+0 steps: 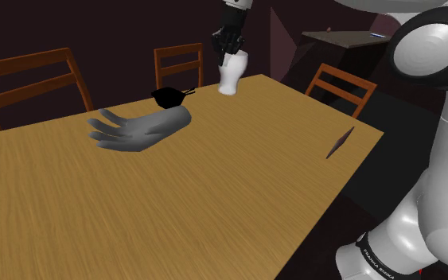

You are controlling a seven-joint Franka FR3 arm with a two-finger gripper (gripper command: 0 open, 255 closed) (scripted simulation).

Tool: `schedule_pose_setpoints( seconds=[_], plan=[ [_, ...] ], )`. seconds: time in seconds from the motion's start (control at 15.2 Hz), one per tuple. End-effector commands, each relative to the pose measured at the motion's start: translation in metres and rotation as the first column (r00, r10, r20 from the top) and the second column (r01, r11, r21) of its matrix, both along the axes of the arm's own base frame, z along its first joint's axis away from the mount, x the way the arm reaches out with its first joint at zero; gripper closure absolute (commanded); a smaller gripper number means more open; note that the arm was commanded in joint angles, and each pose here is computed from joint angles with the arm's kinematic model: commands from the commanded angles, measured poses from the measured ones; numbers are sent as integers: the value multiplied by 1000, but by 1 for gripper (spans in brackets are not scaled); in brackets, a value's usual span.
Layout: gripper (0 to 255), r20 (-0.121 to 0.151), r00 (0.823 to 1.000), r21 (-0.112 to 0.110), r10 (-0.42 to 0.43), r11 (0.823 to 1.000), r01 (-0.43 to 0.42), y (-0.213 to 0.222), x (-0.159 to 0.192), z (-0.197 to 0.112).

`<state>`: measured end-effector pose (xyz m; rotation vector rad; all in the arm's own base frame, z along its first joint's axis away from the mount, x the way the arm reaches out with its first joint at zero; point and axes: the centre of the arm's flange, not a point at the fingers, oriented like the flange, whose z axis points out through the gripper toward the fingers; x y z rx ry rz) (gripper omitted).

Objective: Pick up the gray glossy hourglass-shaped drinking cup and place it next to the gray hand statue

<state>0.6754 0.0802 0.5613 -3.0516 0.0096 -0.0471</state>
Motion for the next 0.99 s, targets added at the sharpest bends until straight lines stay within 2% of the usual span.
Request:
schedule_pose_setpoints(
  seconds=[0.0, 0.92],
  plan=[
    [255, 1, 1000, 0, 0, 1000, 0, 0, 0, -10],
    [255, 1, 1000, 0, 0, 1000, 0, 0, 0, -84]
  ],
)
